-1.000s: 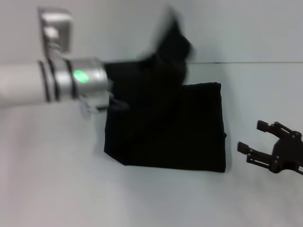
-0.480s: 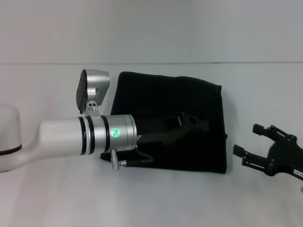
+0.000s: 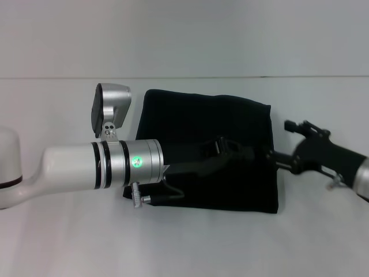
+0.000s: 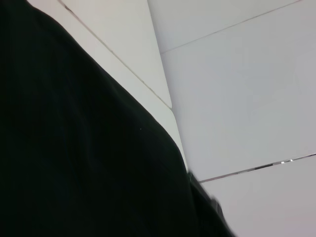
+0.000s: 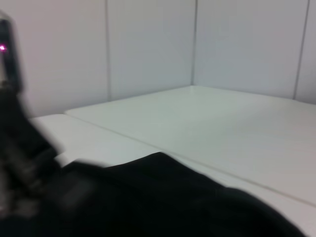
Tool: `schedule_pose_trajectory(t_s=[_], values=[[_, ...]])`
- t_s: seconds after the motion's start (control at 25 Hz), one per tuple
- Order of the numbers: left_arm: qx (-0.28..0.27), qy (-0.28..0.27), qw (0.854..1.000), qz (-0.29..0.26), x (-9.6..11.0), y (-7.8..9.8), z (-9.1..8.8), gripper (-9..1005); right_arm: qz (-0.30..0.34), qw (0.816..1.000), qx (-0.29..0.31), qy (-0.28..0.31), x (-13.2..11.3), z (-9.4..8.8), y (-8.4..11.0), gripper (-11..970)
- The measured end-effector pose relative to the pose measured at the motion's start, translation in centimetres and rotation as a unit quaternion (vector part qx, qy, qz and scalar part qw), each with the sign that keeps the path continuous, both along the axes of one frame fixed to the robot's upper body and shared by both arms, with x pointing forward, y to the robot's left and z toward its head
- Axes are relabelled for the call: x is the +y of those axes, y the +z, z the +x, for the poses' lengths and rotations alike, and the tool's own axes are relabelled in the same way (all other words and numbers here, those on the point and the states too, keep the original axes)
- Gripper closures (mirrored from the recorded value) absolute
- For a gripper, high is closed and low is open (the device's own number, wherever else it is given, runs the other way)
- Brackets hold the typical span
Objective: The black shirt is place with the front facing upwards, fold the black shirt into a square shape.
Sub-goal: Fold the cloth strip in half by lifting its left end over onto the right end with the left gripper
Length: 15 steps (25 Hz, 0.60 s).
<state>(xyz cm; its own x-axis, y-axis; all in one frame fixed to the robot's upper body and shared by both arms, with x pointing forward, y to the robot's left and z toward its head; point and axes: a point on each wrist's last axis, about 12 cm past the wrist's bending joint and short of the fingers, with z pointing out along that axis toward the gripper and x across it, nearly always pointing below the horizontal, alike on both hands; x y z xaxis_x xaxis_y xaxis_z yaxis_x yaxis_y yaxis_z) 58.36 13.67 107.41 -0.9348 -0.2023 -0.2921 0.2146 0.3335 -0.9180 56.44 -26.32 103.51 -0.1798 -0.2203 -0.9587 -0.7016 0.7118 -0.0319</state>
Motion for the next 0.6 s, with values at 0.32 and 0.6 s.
schedule_pose_trajectory(t_s=[0.32,0.6], values=[[-0.001,0.0,1.0,0.002,0.1,-0.2,-0.2,953,-0.035,0.997,-0.007,-0.061,2.3,4.7,1.4,32],[-0.004,0.004,1.0,0.018,-0.1,-1.2,-0.6,952,-0.033,0.995,-0.044,-0.087,2.4,6.0,2.6,32]])
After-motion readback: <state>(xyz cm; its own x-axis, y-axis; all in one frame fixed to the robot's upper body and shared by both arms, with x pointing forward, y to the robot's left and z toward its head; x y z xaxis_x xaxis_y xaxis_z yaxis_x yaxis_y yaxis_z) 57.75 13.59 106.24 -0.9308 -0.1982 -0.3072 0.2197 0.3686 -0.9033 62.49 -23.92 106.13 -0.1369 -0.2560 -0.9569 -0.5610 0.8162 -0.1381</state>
